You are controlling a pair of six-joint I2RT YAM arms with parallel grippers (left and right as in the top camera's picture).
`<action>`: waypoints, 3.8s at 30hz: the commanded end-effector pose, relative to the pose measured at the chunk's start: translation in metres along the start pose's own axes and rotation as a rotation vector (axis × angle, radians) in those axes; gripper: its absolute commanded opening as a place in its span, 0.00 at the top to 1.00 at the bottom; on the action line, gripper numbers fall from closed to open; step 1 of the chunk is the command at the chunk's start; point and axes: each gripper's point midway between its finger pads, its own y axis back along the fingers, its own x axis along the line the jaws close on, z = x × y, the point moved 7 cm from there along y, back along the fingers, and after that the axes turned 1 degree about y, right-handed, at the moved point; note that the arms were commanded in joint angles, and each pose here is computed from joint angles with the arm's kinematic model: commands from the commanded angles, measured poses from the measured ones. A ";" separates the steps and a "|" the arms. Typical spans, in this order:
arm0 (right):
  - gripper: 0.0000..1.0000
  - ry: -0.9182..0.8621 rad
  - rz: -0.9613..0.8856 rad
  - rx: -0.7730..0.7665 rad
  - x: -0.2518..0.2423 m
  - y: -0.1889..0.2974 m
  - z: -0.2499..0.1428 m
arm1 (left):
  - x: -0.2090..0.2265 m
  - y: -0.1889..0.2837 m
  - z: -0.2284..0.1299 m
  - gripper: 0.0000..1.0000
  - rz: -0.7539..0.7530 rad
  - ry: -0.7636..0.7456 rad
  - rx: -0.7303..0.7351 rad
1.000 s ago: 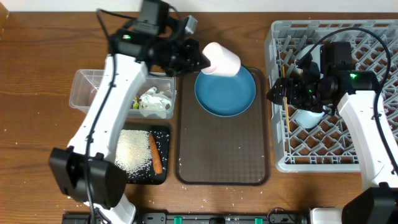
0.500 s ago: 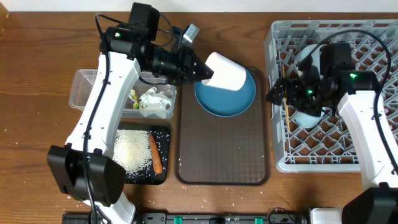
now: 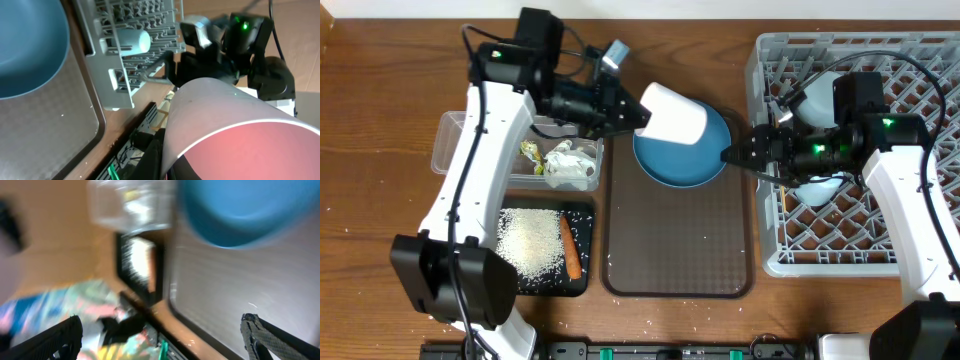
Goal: Sort waste into correct bins and load items into the dishwasher rack
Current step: 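Hold the pink cup out right and grasp it with the right gripper, then open the left gripper and carry the cup right into the rack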
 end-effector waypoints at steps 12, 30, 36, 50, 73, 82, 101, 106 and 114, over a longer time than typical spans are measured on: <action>0.01 0.370 0.411 0.002 0.047 -0.006 -0.006 | -0.002 -0.007 -0.021 0.94 -0.015 -0.049 0.088; 0.17 0.488 0.576 0.017 0.071 -0.014 -0.007 | -0.008 -0.026 -0.028 0.93 0.012 -0.088 0.142; 0.19 0.492 0.582 0.030 0.074 -0.017 -0.009 | -0.008 -0.026 -0.028 0.94 0.011 -0.089 0.141; 0.29 0.527 0.533 0.072 0.077 -0.033 -0.015 | -0.008 -0.026 -0.028 0.94 0.012 -0.092 0.140; 0.48 0.576 0.524 0.017 0.072 -0.024 -0.004 | 0.004 -0.025 -0.032 0.79 0.130 -0.058 0.158; 0.52 0.573 0.498 0.010 0.069 -0.024 -0.002 | 0.009 -0.024 -0.028 0.68 0.180 -0.083 0.143; 0.56 0.305 0.039 -0.015 0.003 0.006 -0.002 | 0.045 -0.011 -0.019 0.58 0.562 -0.111 0.103; 0.62 0.201 -0.072 -0.094 -0.005 0.046 -0.014 | 0.045 -0.011 -0.019 0.58 0.562 -0.110 0.103; 0.62 -0.195 -0.795 -0.297 -0.050 0.131 -0.052 | 0.045 -0.011 -0.019 0.57 0.562 -0.107 0.102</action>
